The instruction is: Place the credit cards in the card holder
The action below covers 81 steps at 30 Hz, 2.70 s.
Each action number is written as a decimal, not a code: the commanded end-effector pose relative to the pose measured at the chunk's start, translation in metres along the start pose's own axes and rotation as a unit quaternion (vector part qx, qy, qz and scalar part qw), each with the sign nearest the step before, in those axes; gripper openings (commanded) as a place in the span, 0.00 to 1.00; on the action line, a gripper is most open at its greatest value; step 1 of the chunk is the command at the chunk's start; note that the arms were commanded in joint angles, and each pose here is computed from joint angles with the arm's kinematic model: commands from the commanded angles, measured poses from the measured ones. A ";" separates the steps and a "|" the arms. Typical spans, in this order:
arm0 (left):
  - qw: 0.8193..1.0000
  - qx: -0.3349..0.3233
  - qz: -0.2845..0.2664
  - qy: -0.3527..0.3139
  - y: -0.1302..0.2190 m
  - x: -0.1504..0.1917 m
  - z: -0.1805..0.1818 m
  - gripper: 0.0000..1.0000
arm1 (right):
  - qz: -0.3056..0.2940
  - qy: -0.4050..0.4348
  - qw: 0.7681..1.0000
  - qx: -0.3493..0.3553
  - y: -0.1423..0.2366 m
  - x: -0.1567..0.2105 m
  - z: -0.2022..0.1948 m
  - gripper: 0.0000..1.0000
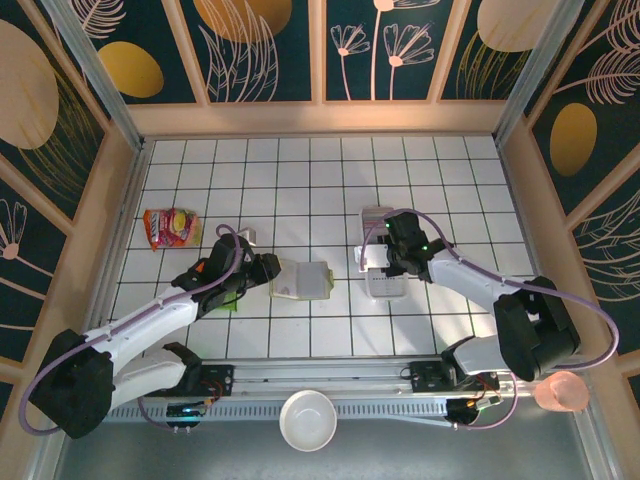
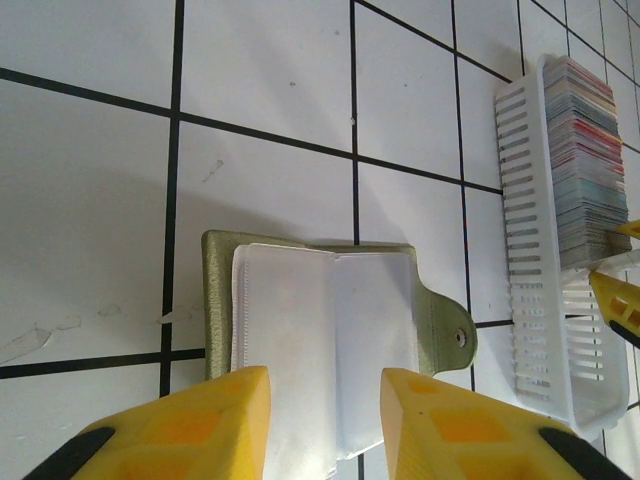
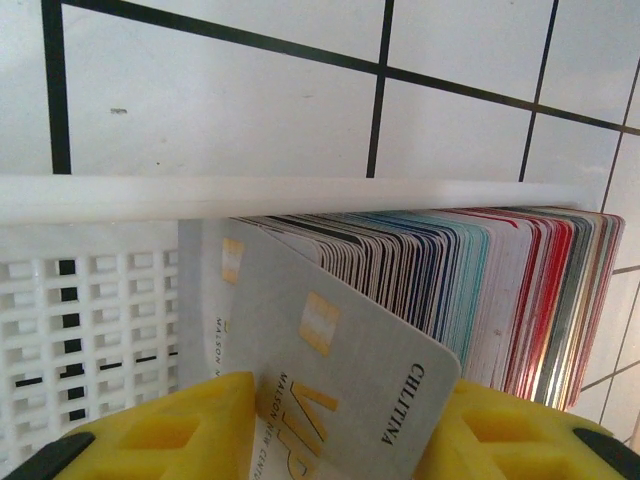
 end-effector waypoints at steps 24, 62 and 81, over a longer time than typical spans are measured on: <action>1.000 0.000 0.007 0.007 -0.003 0.004 0.003 0.30 | 0.011 0.010 0.999 0.052 0.022 -0.001 -0.031 0.25; 0.997 0.037 0.051 -0.037 0.000 0.015 -0.016 0.22 | -0.173 -0.551 0.808 0.114 0.118 -0.070 -0.106 0.00; 0.997 -0.056 0.045 -0.031 -0.026 0.023 0.041 0.09 | -0.204 -0.784 0.570 -0.135 0.019 -0.190 -0.069 0.00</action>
Point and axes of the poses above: each hand's point on the last joint's axis, 136 mm out from that joint toward the fingers, its own y axis back along the fingers, its own z axis along the line the jaws close on, x = y × z, the point moved 1 cm from there along y, back along the fingers, and after that the axes turned 14 degrees about y, right-handed, at the moved point
